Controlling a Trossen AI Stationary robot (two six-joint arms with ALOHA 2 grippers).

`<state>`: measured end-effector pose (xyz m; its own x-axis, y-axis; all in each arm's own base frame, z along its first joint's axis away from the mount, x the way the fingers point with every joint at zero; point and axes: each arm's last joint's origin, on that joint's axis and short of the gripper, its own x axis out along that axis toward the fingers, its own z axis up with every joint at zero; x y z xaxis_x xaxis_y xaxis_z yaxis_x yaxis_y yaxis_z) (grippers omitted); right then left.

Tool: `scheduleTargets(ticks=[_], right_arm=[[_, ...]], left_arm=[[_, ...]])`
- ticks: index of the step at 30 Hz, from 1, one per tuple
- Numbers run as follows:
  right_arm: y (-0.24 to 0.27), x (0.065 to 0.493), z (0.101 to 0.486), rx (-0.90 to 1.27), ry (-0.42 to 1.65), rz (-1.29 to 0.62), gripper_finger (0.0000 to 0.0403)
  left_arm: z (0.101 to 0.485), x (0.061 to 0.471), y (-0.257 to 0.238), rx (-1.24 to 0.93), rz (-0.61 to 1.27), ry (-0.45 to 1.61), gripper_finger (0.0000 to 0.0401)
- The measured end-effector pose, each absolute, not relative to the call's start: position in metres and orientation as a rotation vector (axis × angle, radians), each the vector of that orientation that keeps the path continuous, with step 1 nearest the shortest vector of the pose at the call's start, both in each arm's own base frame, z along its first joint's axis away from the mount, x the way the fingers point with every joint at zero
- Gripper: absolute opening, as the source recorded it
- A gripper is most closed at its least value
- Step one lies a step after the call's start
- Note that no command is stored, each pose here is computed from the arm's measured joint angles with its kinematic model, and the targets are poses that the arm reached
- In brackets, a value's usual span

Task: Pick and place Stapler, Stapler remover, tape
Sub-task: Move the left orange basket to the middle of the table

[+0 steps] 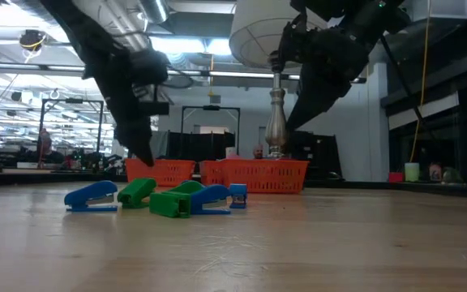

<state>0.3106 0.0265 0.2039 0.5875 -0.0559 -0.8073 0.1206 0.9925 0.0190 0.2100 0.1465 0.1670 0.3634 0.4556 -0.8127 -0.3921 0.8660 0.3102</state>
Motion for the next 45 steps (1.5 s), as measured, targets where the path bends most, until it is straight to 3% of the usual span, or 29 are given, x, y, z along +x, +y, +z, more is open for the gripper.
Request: scheduleTargets(ticks=[5,9,20,36,45], right_arm=[[0.027,0.311,0.204,0.061,0.934,-0.096,0.0022],[0.027,0.311,0.204,0.052,0.935,-0.091,0.0022],[0.027,0.311,0.204,0.036,0.939,-0.083,0.0022],[0.027,0.311,0.204,0.017,0.934,-0.073,0.0022],[0.027,0.311,0.204,0.017,0.932,-0.073,0.0022]], left_arm=[[0.151,0.209,0.158,0.075,0.574,1.136,0.0168],[0.147,0.212,0.155,0.021,0.473,1.115,0.0157],[0.142,0.223,0.115,-0.131,0.281,1.171,0.0009],[0.147,0.262,0.005,-0.123,-0.002,1.044,0.0004],[0.148,0.265,-0.003,-0.096,0.047,1.007,0.0005]])
